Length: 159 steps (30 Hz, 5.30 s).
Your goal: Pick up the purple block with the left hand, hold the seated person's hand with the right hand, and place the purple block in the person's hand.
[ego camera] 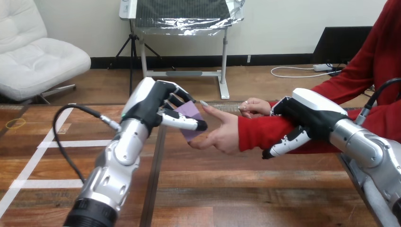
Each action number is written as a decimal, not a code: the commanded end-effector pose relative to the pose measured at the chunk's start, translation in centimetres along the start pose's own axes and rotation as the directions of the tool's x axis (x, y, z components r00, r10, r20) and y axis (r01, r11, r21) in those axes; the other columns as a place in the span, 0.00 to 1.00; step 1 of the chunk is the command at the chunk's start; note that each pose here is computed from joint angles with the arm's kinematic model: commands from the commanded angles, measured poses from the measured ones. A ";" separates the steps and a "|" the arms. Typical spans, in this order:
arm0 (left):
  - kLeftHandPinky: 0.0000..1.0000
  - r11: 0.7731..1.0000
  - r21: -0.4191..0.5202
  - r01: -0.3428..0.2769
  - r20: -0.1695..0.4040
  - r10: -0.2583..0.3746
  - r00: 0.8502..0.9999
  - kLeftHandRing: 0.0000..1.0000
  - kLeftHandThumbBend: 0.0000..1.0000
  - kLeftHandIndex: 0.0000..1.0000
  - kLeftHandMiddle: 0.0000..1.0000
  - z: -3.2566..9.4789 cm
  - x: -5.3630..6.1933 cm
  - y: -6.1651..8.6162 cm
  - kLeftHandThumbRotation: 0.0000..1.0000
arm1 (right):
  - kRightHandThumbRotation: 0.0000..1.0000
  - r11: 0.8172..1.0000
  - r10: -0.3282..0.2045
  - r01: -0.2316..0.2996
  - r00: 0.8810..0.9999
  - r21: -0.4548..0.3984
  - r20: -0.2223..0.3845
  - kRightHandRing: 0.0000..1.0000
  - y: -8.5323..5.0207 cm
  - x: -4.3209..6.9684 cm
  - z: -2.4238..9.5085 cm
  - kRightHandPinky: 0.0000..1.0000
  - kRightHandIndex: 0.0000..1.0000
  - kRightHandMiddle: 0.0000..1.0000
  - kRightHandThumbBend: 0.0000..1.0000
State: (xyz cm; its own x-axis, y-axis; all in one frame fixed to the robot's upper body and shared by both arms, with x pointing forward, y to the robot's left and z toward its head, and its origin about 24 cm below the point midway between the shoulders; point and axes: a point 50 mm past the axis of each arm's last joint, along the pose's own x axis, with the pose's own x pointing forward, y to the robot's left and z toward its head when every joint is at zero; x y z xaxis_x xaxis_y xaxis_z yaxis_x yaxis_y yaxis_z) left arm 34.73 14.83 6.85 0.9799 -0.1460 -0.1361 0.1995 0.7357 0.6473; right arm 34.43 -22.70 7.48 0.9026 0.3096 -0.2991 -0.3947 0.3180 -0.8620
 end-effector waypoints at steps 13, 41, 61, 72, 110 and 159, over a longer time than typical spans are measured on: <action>0.37 0.998 -0.065 0.026 0.146 -0.017 0.989 0.43 0.70 0.46 0.47 5.0 2.2 -2.0 0.00 | 0.24 0.997 -0.077 0.072 0.980 0.036 0.183 0.31 -1.5 1.8 5.1 0.31 0.35 0.35 0.93; 0.38 0.983 -0.143 0.119 0.136 -0.099 0.986 0.46 0.71 0.46 0.50 5.3 2.4 -5.6 0.00 | 0.26 0.997 -0.076 0.068 0.978 0.045 0.193 0.32 -1.3 1.7 5.7 0.30 0.35 0.35 0.94; 0.46 0.970 -0.182 0.162 0.136 -0.138 0.981 0.57 0.75 0.60 0.62 4.6 1.8 -5.3 0.09 | 0.25 0.996 -0.074 0.065 0.978 0.057 0.194 0.32 -1.0 1.3 5.1 0.29 0.36 0.36 0.94; 0.48 0.968 -0.220 0.119 0.155 -0.085 0.984 0.61 0.74 0.69 0.66 4.3 1.3 -4.4 0.28 | 0.25 0.996 -0.074 0.062 0.978 0.068 0.194 0.33 -0.9 0.9 4.7 0.30 0.37 0.37 0.95; 0.63 0.961 -0.269 0.056 0.220 0.005 0.976 0.72 0.72 0.75 0.74 3.0 -1.9 -1.5 0.62 | 0.60 0.999 0.025 -0.020 0.987 -0.033 0.157 0.62 -1.7 -0.7 3.4 0.54 0.66 0.65 1.00; 0.63 0.944 -0.330 0.015 0.249 0.072 0.966 0.74 0.62 0.71 0.75 -0.2 -8.5 -2.4 0.79 | 1.00 0.979 -0.199 0.192 0.974 0.074 0.107 0.78 -1.2 -2.7 1.9 0.62 0.84 0.82 0.91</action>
State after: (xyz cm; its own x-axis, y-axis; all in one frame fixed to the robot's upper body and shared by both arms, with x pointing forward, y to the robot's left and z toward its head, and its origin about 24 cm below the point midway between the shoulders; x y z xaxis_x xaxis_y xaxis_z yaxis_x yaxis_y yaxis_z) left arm 25.63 14.77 3.81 0.9709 -0.2374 -0.0326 0.2332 0.9048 0.3564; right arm 31.37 -22.71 7.14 0.9040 0.3441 -0.2537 -0.3750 0.3532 -0.8571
